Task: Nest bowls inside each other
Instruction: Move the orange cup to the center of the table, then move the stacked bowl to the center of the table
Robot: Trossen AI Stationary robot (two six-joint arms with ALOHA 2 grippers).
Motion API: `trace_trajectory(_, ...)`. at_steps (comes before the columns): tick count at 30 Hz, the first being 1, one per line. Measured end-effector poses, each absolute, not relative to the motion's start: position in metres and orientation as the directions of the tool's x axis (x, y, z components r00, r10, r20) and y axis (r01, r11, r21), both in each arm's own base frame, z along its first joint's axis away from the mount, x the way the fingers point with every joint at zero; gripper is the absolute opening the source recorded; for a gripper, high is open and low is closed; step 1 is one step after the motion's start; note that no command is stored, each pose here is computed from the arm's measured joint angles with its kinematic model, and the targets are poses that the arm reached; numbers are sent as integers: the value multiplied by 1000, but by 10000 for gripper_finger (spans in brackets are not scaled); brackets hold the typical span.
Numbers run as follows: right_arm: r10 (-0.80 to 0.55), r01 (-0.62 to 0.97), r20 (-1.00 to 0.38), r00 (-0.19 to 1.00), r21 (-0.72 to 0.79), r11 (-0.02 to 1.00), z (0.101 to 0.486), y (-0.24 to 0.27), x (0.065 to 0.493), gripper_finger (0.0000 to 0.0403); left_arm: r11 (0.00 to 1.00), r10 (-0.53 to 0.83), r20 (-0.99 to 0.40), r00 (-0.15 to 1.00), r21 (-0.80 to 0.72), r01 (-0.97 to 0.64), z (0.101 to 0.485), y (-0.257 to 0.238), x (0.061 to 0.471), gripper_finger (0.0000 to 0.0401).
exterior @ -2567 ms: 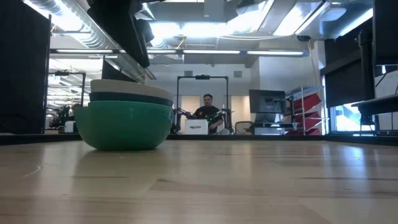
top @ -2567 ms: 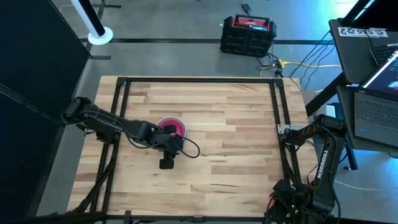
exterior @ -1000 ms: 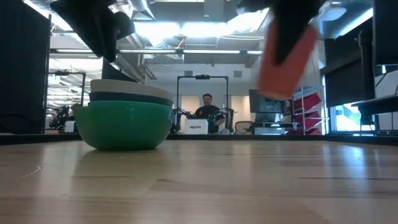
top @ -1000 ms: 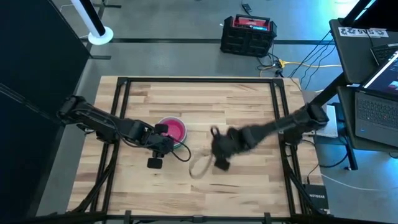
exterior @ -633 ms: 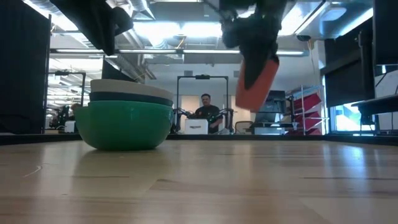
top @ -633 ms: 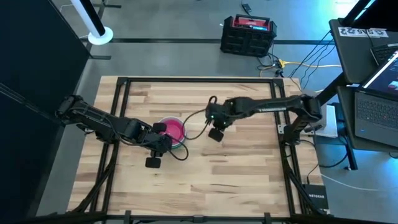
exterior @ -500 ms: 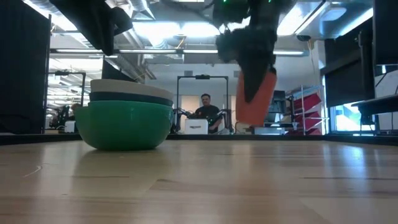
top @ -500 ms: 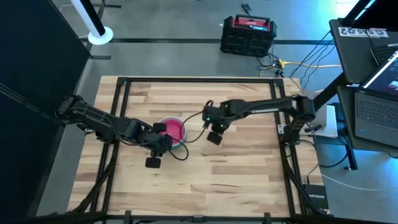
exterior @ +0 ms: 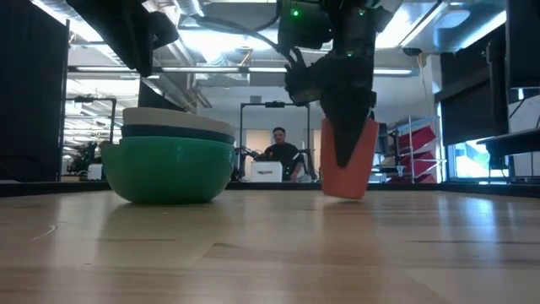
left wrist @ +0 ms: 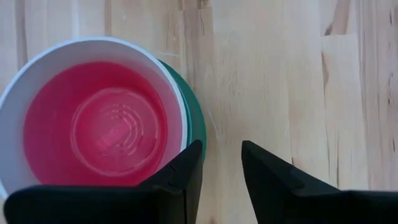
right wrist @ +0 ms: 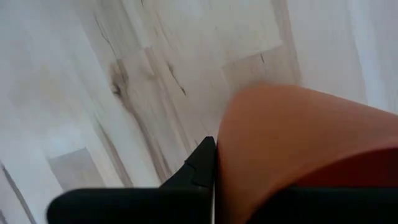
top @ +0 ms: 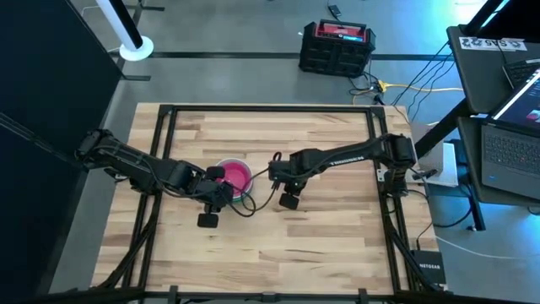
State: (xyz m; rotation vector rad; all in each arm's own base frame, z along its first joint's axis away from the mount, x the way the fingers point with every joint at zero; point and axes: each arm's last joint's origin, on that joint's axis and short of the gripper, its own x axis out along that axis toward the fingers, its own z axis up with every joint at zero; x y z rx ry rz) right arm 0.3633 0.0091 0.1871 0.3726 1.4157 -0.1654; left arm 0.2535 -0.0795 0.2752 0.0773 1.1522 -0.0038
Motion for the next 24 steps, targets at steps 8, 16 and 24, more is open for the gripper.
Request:
trace_trajectory(8,127,344,-977,172,181,921,185,7,366,77,998,37,-914,404,53,27,275,-80,253,95)
trace_trajectory(16,151,338,-976,158,197,920,203,7,369,137,998,43,-921,387,55,21,274,-79,252,95)
trace_trajectory(24,149,286,-974,169,193,939,271,9,374,144,997,62,-942,330,74,24,273,-76,245,79)
